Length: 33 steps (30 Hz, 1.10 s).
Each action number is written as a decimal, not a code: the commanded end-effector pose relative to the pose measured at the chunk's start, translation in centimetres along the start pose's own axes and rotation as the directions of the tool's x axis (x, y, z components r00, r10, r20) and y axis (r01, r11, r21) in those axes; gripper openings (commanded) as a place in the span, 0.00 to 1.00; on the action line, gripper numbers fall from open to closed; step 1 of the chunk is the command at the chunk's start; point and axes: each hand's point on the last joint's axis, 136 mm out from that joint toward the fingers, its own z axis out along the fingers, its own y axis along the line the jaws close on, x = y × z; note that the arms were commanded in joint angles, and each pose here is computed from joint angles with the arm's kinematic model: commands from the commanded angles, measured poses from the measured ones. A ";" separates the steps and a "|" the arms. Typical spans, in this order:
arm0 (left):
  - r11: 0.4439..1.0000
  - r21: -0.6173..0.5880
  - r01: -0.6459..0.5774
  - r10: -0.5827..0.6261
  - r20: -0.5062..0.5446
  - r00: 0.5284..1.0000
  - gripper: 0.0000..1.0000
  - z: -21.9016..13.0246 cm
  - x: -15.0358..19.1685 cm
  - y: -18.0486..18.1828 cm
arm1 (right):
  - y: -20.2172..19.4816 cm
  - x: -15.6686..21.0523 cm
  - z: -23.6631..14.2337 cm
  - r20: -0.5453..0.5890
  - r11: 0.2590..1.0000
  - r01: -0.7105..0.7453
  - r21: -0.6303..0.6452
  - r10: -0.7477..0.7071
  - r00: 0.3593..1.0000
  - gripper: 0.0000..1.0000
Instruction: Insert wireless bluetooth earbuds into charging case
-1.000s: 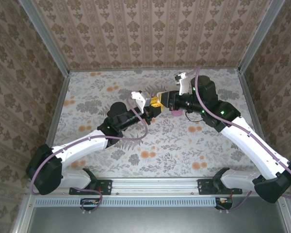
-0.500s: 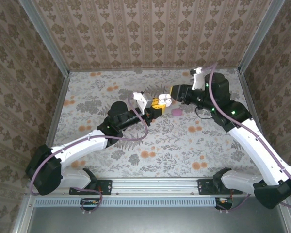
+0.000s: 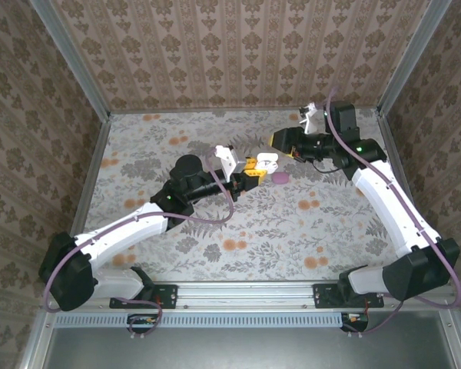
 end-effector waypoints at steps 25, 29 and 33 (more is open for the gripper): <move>0.997 -0.078 -0.012 0.016 0.052 0.998 0.20 -0.1 -2.3 1.2 | 3.0 2.7 -1.6 -0.107 0.990 0.041 -0.136 -0.056 0.993 0.48; 0.995 -0.100 -0.003 0.008 0.053 0.999 0.20 -0.2 -2.3 1.6 | 2.9 3.0 -1.7 -0.114 0.990 0.040 -0.134 -0.056 0.992 0.48; 0.994 -0.110 0.005 0.001 0.057 0.998 0.21 -0.2 -2.3 1.8 | 2.4 3.4 -1.6 -0.121 0.992 0.034 -0.125 -0.050 0.991 0.48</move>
